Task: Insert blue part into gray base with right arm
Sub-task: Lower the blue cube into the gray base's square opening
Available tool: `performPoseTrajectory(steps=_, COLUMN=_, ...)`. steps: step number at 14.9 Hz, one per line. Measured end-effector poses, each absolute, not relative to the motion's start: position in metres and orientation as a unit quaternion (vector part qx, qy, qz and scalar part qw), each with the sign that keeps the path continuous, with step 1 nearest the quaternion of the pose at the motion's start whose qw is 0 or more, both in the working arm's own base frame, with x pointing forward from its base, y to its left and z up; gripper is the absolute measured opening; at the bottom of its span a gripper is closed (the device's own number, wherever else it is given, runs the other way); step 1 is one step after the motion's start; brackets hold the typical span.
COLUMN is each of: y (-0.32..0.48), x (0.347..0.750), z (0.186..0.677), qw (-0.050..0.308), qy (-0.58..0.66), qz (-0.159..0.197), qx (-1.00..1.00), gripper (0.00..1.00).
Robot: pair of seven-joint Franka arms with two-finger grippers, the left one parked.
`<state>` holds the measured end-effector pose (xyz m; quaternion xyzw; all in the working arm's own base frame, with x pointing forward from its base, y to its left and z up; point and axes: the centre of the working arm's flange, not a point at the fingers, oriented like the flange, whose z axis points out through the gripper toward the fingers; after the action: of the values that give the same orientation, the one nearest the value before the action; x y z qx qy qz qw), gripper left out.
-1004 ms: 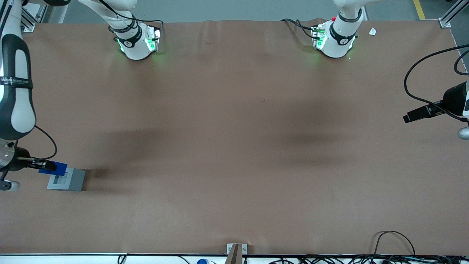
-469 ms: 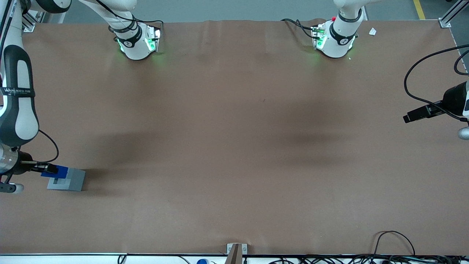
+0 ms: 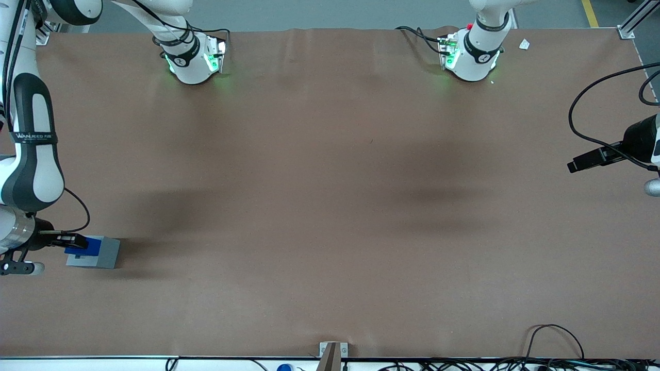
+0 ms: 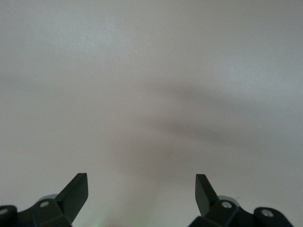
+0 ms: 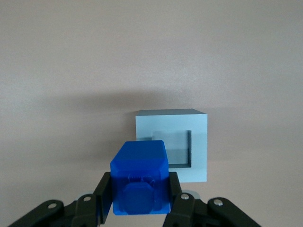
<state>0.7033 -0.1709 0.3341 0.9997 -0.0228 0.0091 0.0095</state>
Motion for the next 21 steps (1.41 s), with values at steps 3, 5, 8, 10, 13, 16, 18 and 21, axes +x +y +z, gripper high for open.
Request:
performPoseTrajectory(steps=3, y=-0.177, x=0.703, z=0.332, qw=0.01, qy=-0.021, qz=0.009, qx=1.0, gripper=0.51)
performPoseTrajectory(steps=5, y=-0.18, x=0.704, z=0.33, qw=0.012, qy=-0.022, qz=0.013, qx=1.0, gripper=0.51)
performPoseTrajectory(steps=8, y=-0.186, x=0.704, z=0.323, qw=0.013, qy=-0.024, qz=0.016, qx=0.999, gripper=0.51)
performPoseTrajectory(steps=10, y=-0.191, x=0.704, z=0.319, qw=0.013, qy=-0.027, qz=0.016, qx=0.999, gripper=0.51)
performPoseTrajectory(steps=13, y=-0.194, x=0.703, z=0.319, qw=0.013, qy=-0.029, qz=0.016, qx=0.999, gripper=0.51)
performPoseTrajectory(steps=16, y=-0.196, x=0.703, z=0.319, qw=0.013, qy=-0.03, qz=0.015, qx=0.999, gripper=0.51)
performPoseTrajectory(steps=18, y=-0.199, x=0.702, z=0.316, qw=0.012, qy=-0.032, qz=0.014, qx=0.999, gripper=0.51)
performPoseTrajectory(steps=21, y=-0.201, x=0.701, z=0.311, qw=0.009, qy=-0.036, qz=0.011, qx=0.999, gripper=0.51)
